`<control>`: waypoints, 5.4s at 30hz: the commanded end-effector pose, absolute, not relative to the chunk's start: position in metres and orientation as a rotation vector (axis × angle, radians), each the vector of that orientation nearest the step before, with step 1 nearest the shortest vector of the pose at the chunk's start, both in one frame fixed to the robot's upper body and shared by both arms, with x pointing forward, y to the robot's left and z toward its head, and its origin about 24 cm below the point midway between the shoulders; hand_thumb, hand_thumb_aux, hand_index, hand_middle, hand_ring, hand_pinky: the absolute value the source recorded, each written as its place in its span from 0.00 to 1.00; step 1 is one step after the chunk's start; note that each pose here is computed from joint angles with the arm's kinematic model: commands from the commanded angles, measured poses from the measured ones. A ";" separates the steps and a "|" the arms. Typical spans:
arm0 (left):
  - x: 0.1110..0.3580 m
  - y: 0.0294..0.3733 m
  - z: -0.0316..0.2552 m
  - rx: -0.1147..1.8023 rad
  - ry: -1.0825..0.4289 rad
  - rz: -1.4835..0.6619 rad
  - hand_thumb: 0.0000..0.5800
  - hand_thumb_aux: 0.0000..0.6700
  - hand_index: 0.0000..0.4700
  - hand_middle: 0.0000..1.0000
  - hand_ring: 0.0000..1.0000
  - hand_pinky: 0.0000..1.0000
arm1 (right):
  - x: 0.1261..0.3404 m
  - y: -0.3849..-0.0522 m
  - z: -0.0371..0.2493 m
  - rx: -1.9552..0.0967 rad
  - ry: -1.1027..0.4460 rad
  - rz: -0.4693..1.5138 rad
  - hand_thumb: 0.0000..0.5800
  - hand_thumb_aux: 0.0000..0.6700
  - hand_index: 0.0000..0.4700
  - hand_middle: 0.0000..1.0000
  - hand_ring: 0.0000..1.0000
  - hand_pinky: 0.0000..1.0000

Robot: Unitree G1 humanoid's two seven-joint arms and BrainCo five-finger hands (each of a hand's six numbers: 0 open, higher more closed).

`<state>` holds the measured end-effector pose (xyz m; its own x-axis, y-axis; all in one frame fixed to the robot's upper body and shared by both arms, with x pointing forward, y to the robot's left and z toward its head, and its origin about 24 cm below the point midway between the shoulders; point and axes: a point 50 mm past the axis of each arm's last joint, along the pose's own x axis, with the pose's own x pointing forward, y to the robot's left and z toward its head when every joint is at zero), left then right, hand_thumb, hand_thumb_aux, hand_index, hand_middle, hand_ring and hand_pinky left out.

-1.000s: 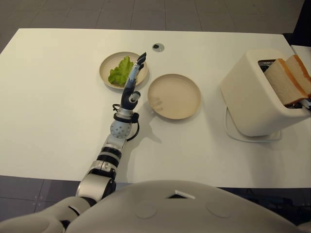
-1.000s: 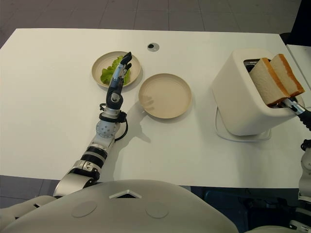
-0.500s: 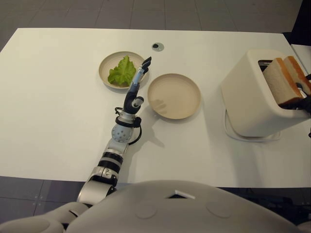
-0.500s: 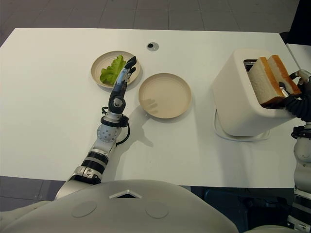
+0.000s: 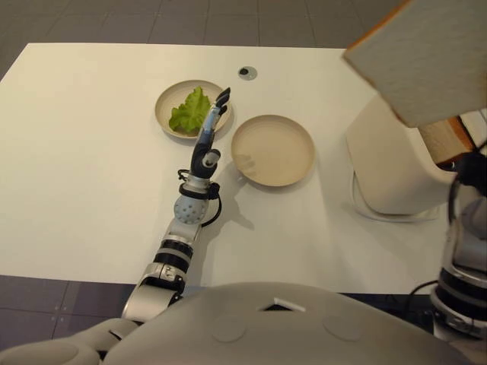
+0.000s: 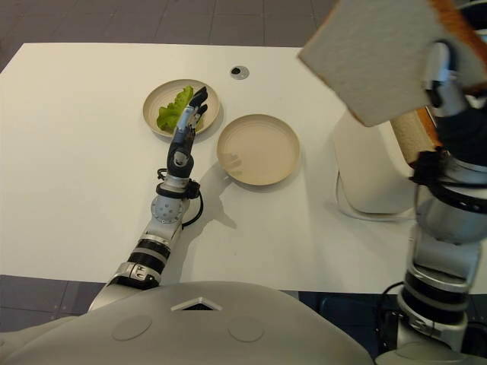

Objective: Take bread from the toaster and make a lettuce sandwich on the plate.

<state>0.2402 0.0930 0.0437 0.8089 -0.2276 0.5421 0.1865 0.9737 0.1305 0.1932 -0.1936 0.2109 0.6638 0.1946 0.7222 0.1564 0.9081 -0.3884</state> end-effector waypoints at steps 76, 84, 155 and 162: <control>0.314 0.157 0.067 1.128 -0.547 -0.254 1.00 1.00 1.00 0.00 0.00 0.00 | 0.220 -0.151 0.139 -1.178 -0.611 0.351 0.00 0.00 0.00 0.00 0.00 0.00; 0.254 0.137 0.026 1.092 -0.397 -0.527 1.00 1.00 1.00 0.00 0.00 0.00 | 0.205 -0.185 0.156 -1.189 -0.576 0.227 0.00 0.00 0.00 0.00 0.00 0.00; 0.245 0.168 0.070 0.950 -0.506 -0.173 0.00 0.00 0.00 0.00 0.00 0.00 | 0.207 -0.219 0.209 -0.398 -0.650 0.061 1.00 1.00 1.00 1.00 1.00 1.00; 0.254 0.160 0.069 0.934 -0.528 -0.196 0.00 0.00 0.00 0.00 0.00 0.00 | 0.239 -0.163 0.131 -0.235 -0.347 0.261 1.00 1.00 1.00 1.00 1.00 1.00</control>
